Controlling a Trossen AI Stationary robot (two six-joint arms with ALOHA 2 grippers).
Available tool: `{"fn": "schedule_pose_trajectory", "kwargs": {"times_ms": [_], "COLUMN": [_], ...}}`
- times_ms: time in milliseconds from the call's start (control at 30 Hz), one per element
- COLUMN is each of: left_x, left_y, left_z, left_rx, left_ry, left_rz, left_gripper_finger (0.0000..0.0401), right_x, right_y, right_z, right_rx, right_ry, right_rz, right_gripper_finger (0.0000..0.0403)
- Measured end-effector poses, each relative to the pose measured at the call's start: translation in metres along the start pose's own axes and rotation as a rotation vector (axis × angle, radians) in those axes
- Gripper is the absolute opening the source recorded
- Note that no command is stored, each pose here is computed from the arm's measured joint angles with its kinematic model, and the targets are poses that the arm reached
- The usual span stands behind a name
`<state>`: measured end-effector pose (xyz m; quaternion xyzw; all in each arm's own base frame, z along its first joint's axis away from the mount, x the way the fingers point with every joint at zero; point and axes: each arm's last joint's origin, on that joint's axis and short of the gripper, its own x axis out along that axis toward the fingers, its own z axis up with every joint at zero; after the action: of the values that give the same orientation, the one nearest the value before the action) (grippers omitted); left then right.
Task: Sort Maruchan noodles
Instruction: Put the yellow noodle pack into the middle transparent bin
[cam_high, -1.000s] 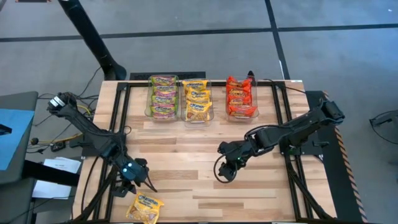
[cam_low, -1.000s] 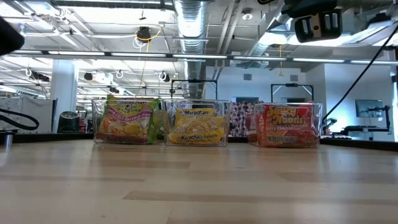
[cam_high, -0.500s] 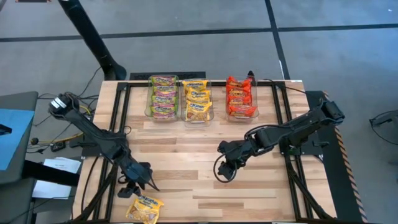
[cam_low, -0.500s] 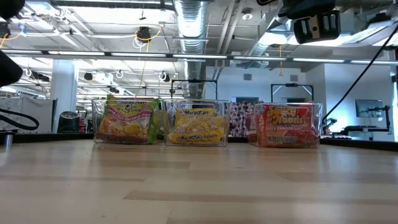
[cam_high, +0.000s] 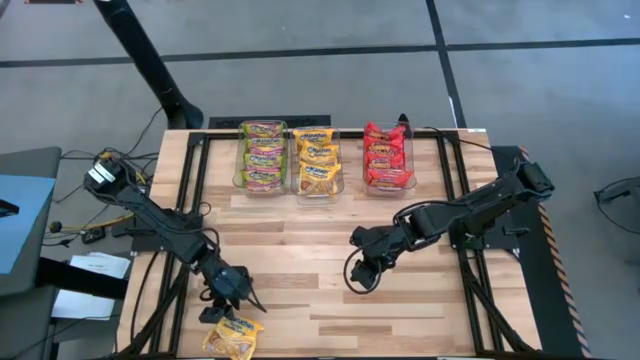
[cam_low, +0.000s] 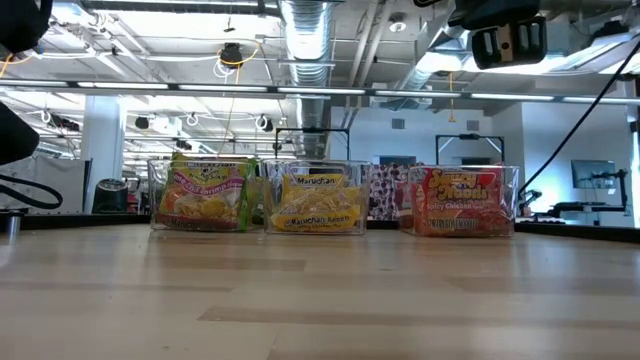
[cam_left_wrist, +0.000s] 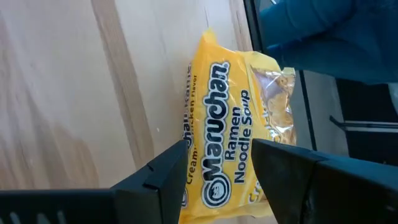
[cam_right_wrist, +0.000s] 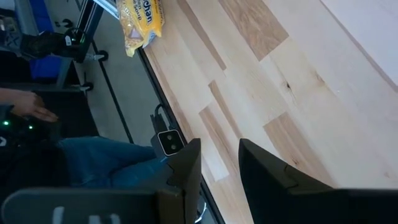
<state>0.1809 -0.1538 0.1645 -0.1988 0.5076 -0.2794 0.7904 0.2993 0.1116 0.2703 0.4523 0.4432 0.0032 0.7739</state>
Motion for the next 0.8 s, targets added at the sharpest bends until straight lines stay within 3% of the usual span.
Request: {"fn": "schedule_pose_trajectory", "kwargs": {"times_ms": [400,800], "left_x": [0.005,0.036], "left_y": [-0.004,0.009], "left_z": [-0.010,-0.016], "left_rx": [-0.015,-0.079], "left_ry": [0.078,0.177], "left_rz": [0.000,0.026], "left_gripper_finger": [0.0165,0.0165], "right_x": [0.000,0.000], "right_y": [0.000,0.000], "right_z": [0.001,0.000], "right_rx": [-0.011,-0.008], "right_ry": [-0.020,-0.023], "right_rz": [-0.010,-0.011], "right_gripper_finger": [0.0131,0.0131]}}
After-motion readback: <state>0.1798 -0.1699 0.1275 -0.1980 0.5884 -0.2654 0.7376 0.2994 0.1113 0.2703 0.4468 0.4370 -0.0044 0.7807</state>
